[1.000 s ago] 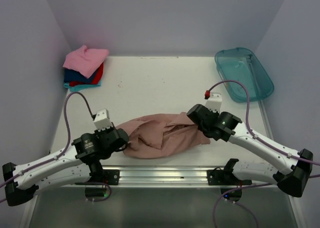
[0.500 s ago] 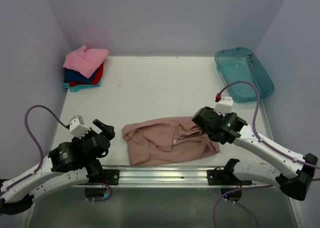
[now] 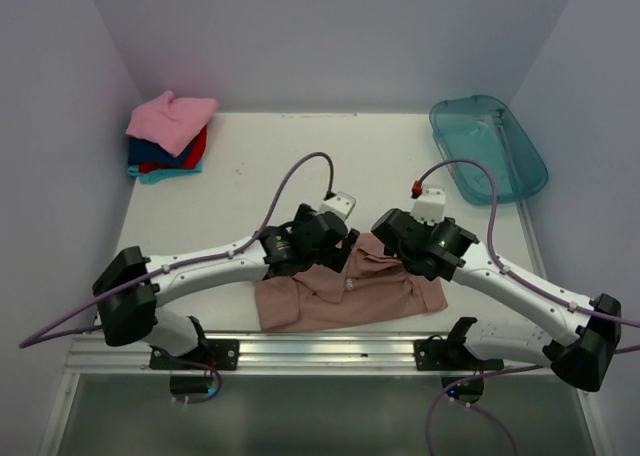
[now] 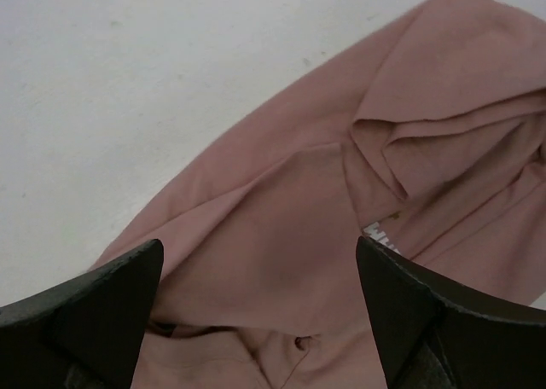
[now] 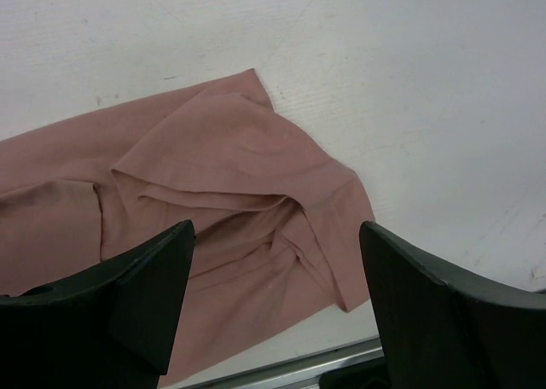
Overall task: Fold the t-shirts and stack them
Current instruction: Flatten out the tshirt
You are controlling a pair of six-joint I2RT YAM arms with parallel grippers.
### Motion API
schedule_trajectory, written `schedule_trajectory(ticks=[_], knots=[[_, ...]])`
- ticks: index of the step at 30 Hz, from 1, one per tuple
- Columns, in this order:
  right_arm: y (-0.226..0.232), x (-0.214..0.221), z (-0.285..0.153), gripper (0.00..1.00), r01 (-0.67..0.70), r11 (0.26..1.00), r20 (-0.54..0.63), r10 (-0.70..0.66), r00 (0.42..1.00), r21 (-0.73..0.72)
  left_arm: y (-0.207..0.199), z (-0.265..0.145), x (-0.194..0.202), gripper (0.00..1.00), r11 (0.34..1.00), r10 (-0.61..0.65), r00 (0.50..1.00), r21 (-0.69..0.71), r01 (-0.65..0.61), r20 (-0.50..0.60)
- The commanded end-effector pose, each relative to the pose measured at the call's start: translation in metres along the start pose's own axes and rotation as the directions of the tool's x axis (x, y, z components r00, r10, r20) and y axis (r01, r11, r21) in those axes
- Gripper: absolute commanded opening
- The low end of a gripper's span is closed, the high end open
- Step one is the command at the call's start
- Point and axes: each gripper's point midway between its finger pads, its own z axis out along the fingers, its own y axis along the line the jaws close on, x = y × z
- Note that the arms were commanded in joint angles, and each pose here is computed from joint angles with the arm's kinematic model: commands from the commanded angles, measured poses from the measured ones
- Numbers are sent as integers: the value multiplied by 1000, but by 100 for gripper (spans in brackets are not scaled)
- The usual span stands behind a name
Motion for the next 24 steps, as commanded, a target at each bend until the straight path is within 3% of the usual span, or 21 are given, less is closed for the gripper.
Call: schedule_trajectory(ticks=[1, 5, 9, 15, 18, 22, 24], knots=[[9, -16, -3, 82, -54, 998, 40, 56, 998, -37, -56, 7, -38, 97, 945, 217, 969, 224, -240, 121], [1, -24, -10, 80, -101, 993, 66, 105, 992, -58, -64, 41, -14, 96, 905, 357, 932, 223, -362, 64], [-10, -28, -12, 78, -126, 991, 77, 130, 988, -52, -71, 61, -3, 95, 873, 421, 905, 245, -422, 59], [-19, -28, -12, 75, -132, 991, 82, 135, 987, -38, -78, 95, 4, 85, 835, 479, 878, 296, -463, 21], [-25, -27, -11, 73, -136, 990, 85, 139, 987, -31, -73, 107, 5, 77, 841, 469, 883, 307, -446, -1], [-31, -26, -10, 70, -144, 989, 89, 146, 985, -24, -64, 116, 3, 51, 855, 446, 895, 303, -420, -19], [-33, -25, -10, 69, -147, 989, 90, 149, 985, -22, -60, 119, 3, 46, 864, 434, 900, 299, -405, -33]])
